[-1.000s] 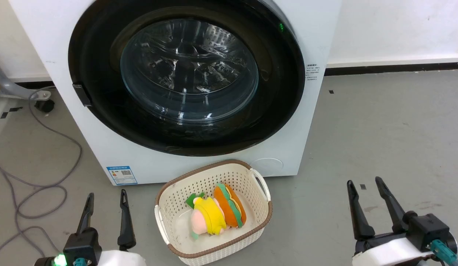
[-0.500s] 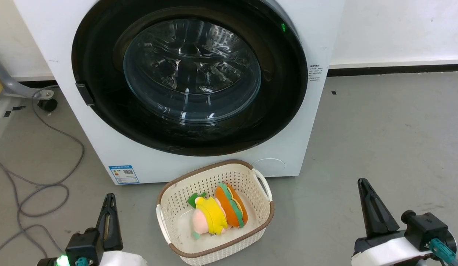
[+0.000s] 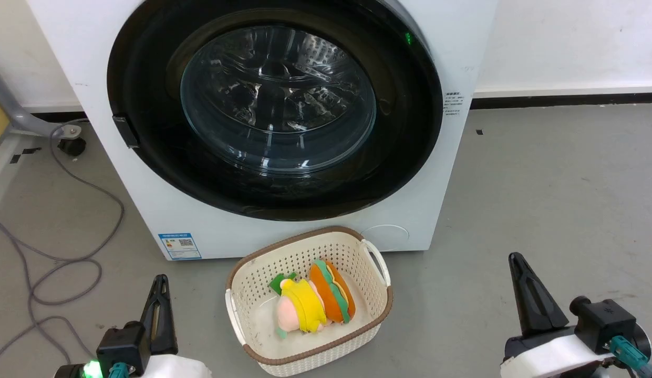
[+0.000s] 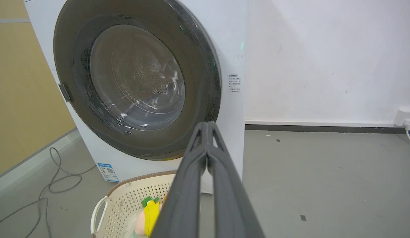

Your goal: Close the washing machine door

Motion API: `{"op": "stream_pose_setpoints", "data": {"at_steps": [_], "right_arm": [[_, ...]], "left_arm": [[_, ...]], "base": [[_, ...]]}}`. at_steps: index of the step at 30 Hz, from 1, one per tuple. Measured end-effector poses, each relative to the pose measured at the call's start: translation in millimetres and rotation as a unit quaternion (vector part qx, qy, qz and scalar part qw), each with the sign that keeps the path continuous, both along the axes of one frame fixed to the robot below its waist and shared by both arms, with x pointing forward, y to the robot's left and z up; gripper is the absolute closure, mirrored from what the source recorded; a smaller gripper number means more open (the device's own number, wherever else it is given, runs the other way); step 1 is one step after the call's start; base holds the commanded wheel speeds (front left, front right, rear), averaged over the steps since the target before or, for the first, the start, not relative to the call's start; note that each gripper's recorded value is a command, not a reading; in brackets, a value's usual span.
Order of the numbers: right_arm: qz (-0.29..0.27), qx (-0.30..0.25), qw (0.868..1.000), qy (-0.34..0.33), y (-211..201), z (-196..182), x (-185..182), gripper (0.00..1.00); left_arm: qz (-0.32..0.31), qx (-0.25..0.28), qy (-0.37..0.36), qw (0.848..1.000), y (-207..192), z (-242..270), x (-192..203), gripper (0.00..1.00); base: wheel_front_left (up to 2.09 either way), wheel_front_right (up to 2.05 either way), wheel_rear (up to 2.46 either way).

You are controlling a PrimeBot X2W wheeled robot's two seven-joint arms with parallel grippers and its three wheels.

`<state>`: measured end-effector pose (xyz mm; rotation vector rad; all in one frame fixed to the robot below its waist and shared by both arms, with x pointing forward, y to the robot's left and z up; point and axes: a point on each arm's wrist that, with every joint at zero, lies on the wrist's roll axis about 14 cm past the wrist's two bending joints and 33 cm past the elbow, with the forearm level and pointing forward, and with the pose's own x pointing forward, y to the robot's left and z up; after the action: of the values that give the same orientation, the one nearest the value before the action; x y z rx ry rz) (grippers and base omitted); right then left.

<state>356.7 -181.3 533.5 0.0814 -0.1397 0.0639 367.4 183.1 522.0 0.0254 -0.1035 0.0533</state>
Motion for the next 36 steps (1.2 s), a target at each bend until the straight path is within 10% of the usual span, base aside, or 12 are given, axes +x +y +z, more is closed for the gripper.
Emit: {"op": "stream_pose_setpoints", "data": {"at_steps": [36], "right_arm": [[0.014, -0.026, 0.999, 0.025, 8.4, -2.1, 6.4, 1.00]], "left_arm": [[-0.008, 0.001, 0.020, 1.000, -1.2, 0.2, 0.8, 1.00]], "base": [[0.00, 0.00, 0.00]]}}
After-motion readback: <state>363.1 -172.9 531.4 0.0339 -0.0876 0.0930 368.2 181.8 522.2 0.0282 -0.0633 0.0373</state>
